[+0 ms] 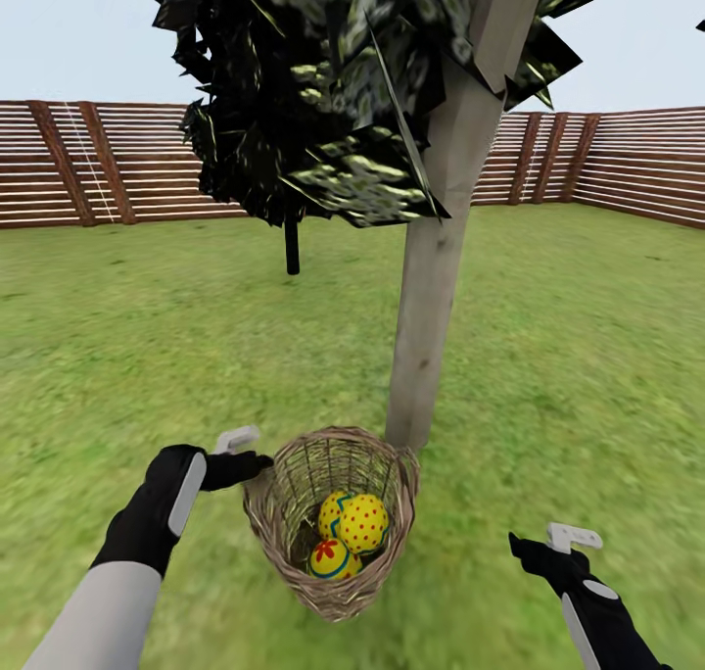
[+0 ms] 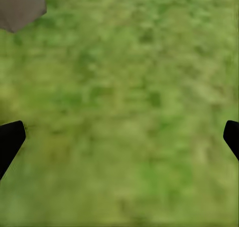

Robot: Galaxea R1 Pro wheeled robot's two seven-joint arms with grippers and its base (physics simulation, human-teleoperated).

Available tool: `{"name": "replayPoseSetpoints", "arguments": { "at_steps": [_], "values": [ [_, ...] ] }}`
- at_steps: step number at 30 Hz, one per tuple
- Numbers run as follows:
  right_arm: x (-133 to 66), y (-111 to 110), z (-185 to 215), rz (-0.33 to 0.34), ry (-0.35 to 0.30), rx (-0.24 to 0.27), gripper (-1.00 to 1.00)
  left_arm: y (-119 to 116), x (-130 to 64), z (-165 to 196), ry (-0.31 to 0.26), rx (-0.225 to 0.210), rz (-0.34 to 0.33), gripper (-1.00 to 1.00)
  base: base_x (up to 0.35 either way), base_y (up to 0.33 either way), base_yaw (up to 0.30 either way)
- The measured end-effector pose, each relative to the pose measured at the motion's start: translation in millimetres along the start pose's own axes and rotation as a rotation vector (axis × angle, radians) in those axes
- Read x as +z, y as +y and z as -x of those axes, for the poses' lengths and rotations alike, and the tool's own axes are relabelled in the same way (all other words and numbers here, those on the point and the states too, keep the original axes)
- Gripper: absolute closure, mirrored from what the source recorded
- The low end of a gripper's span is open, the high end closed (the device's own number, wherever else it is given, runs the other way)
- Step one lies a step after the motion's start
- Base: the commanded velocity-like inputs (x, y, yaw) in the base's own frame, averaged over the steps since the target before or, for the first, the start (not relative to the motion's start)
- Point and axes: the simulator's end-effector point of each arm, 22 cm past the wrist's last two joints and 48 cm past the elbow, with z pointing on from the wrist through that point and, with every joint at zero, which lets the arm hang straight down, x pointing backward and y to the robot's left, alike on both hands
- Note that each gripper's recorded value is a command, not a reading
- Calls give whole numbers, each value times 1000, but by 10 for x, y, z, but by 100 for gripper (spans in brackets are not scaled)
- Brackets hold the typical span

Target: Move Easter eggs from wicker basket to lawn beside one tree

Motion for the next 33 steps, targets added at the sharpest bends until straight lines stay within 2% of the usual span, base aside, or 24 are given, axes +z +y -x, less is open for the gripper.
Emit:
{"name": "replayPoseSetpoints", "arguments": {
  "at_steps": [4,7,13,16,19,22,25,28,33],
  "values": [
    [-46,33,71,2,2,2,-100,-108,-207,235,-61,-46,-60,-100,0,0,0],
    [-83,45,152,4,-2,0,-100,-77,-345,391,-93,-58,-67,-100,0,0,0],
    [-185,49,460,5,-29,-2,-100,128,-564,634,-144,-137,-57,-100,0,0,0],
    [-243,107,477,15,29,-17,-100,254,-674,742,-171,-189,-51,-100,0,0,0],
    [-331,286,574,45,81,-49,-100,396,-712,763,-187,-234,-44,-100,0,0,0],
    [-443,578,680,91,105,-69,-100,500,-755,790,-203,-268,-39,-100,0,0,0],
    [-530,765,732,127,131,-88,-100,584,-782,790,-208,-294,-33,-100,0,0,0],
    [-623,1045,677,175,177,-144,-100,699,-815,739,-189,-326,-26,-100,0,0,0],
    [-729,1394,667,233,180,-229,-100,882,-867,706,-179,-358,-10,-100,0,0,0]
  ]
}}
